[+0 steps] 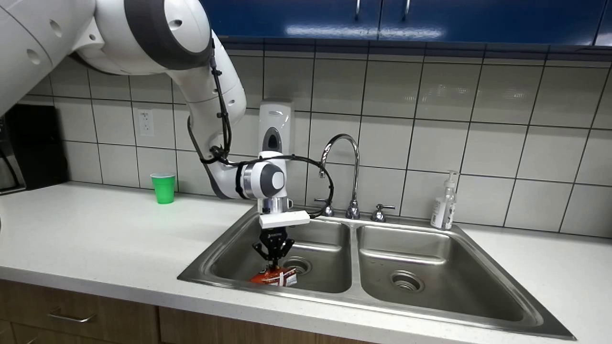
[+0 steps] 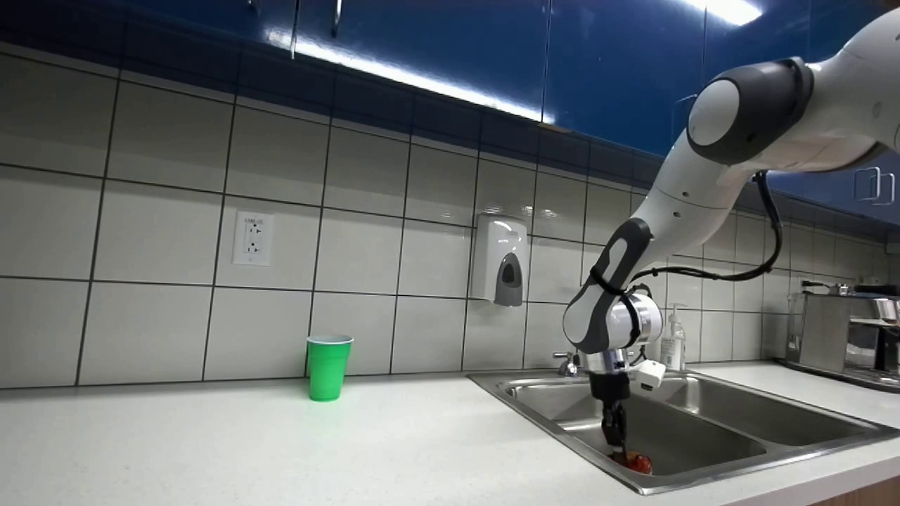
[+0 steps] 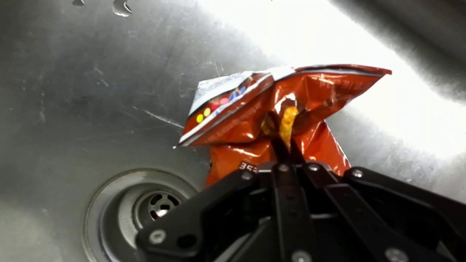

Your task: Pick up the red packet of doritos and put it in the sink

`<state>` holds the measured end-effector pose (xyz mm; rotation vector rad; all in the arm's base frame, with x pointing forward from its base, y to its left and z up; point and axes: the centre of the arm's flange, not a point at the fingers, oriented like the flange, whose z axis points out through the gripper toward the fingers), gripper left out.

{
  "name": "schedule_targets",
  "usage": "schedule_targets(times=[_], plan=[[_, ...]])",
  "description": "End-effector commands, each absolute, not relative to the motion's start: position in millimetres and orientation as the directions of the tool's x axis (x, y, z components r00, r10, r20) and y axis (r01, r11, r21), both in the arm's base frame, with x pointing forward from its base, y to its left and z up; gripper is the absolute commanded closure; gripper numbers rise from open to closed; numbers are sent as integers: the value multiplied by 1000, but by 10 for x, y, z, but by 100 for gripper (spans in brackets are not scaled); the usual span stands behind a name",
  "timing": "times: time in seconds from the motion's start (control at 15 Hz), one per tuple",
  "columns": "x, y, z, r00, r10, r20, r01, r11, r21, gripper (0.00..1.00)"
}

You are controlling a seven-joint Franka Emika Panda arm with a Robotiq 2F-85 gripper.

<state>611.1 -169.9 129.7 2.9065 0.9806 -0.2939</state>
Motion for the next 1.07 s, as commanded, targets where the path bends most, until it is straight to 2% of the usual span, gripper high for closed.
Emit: schedule_targets(times=[0.0, 0.07, 0.2, 0.27, 0.8, 1.0], plan=[[6179, -1754, 1278, 776, 599, -197, 607, -794, -22, 96], [6176, -1758, 1282, 778, 597, -196, 605, -796, -24, 73], [6173, -1763, 1304, 777, 598, -197, 606, -795, -20, 69], [6175, -1767, 1320, 778, 597, -195, 605, -796, -17, 63], [6188, -1751, 1558, 783, 597, -175, 607, -795, 7, 2], [6170, -1724, 1713, 784, 598, -165, 609, -793, 23, 0]])
